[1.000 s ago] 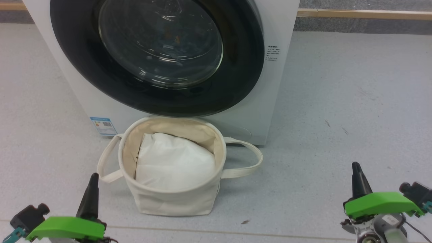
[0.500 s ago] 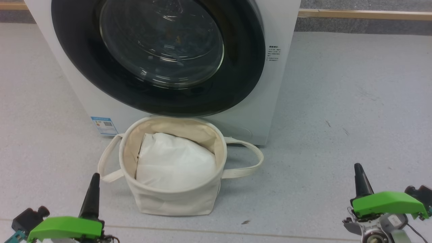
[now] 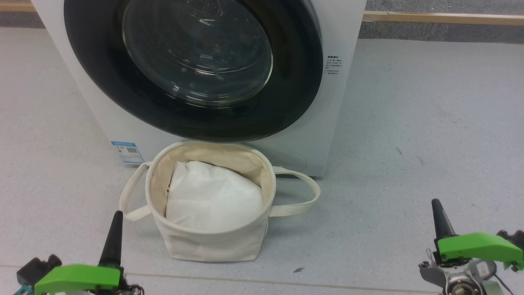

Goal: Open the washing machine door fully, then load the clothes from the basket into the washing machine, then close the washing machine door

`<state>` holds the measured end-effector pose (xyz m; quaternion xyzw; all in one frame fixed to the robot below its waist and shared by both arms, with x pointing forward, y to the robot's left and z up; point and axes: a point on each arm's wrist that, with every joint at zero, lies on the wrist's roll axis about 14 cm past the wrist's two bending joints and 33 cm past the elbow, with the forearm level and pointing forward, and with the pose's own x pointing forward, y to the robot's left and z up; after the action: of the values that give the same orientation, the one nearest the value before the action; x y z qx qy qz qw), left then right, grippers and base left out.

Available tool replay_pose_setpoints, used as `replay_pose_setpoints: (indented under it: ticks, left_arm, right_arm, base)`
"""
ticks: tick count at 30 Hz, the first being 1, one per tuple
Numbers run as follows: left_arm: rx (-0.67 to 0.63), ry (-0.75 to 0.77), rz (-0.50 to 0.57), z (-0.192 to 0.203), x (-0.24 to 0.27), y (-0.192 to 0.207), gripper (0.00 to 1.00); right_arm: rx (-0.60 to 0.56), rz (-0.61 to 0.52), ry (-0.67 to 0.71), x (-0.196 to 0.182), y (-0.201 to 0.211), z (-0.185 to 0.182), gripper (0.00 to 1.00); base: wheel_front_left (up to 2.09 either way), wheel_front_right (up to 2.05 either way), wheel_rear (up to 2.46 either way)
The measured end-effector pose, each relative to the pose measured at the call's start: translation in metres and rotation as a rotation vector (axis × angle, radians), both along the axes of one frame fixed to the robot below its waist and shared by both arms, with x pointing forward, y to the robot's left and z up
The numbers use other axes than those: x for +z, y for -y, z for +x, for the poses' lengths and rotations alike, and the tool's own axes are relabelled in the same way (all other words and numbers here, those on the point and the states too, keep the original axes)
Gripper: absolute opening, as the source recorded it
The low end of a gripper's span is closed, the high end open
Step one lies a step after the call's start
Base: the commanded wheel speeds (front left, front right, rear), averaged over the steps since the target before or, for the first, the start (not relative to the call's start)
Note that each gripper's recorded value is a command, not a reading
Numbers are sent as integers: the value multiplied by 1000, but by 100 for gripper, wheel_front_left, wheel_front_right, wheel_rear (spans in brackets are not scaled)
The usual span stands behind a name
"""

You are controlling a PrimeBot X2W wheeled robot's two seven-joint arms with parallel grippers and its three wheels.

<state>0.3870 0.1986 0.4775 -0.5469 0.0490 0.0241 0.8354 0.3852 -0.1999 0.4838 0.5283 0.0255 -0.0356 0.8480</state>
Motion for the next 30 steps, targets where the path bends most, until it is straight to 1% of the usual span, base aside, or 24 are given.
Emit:
replay_pose_setpoints:
  ticks: [16, 30]
  left_arm:
    - [11, 5, -152, -2, 2, 4, 0]
    - [15, 11, -294, -4, 4, 8, 0]
  right_arm:
    - [-12, 170, -10, -5, 2, -4, 0]
    - [-21, 328, 14, 1, 5, -3, 0]
  base:
    - [0, 0, 0]
    - [0, 0, 0]
